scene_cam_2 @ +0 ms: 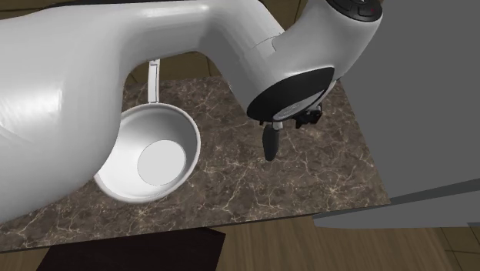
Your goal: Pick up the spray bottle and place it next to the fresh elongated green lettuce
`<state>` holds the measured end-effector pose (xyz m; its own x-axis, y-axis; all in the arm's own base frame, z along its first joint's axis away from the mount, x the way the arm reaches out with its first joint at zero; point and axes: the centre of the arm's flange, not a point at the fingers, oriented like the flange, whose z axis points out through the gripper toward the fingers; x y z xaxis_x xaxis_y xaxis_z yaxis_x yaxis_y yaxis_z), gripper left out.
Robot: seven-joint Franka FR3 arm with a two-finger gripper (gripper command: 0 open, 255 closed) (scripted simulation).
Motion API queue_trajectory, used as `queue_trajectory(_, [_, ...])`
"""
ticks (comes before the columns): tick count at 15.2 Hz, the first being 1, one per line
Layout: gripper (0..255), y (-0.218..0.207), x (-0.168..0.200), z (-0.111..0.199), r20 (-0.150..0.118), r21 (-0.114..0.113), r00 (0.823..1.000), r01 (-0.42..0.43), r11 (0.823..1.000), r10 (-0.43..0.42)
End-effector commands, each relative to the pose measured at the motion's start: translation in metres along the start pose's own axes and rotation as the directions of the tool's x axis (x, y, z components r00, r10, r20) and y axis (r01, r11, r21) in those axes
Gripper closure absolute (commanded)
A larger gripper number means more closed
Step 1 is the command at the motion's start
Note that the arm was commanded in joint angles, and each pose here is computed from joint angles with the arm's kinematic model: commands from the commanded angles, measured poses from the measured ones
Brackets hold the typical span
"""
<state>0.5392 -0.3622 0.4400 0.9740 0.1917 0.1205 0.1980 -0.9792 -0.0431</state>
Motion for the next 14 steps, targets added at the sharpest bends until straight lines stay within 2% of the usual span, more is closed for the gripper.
queue_trajectory(1, [0,0.001,0.000,0.010,0.000,0.000,1.000,0.000,1.000,0.000])
queue_trajectory(3, [0,0.001,0.000,0.023,0.000,0.000,1.000,0.000,1.000,0.000])
queue_trajectory(11, [0,0.001,0.000,0.023,0.000,0.000,1.000,0.000,1.000,0.000])
queue_trajectory(12, [255,0.001,0.000,0.023,0.000,0.000,1.000,0.000,1.000,0.000])
queue_trajectory(14, [255,0.001,0.000,0.023,0.000,0.000,1.000,0.000,1.000,0.000])
